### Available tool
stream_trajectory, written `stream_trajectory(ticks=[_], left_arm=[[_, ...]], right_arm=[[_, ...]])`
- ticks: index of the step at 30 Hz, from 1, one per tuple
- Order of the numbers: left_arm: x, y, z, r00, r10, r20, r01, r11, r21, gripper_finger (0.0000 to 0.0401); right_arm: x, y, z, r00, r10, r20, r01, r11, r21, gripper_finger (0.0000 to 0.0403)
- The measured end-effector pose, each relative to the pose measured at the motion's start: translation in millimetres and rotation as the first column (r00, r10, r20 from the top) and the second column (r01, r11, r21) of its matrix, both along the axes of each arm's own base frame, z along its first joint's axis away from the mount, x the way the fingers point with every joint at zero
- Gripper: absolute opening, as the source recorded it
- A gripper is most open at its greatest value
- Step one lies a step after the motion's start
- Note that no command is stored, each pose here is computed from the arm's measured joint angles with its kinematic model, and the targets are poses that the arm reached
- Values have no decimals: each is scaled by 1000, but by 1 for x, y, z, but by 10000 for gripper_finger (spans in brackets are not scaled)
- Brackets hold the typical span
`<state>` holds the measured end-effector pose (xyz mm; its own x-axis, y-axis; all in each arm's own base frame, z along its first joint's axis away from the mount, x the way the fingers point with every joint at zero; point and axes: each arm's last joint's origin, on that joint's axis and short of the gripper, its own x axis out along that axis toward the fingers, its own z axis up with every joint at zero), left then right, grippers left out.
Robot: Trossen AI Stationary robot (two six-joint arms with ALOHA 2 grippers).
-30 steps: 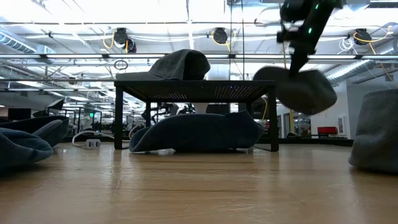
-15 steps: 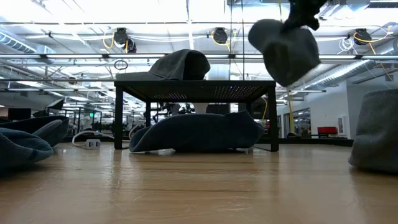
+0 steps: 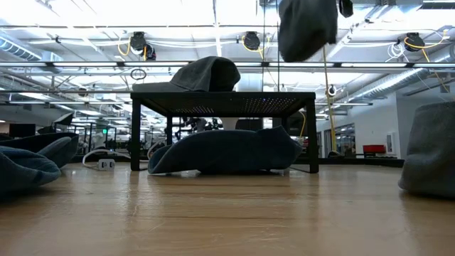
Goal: Pick & Place hat
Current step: Stack the top gray cap on the gray cap on the shelf
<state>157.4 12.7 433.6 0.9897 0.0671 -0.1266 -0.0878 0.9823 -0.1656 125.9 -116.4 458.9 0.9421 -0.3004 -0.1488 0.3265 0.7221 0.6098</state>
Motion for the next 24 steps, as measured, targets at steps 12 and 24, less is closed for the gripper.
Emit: stream_trajectory(ticks=[12, 24], left_arm=[[0, 0, 0, 1000, 11, 0, -11, 999, 40, 254], [22, 4, -5, 989, 141, -48, -117, 934, 339, 295]], right_arm=[[2, 2, 29, 951, 87, 296, -114, 991, 75, 8], [31, -4, 38, 882, 143, 449, -225, 965, 134, 8]])
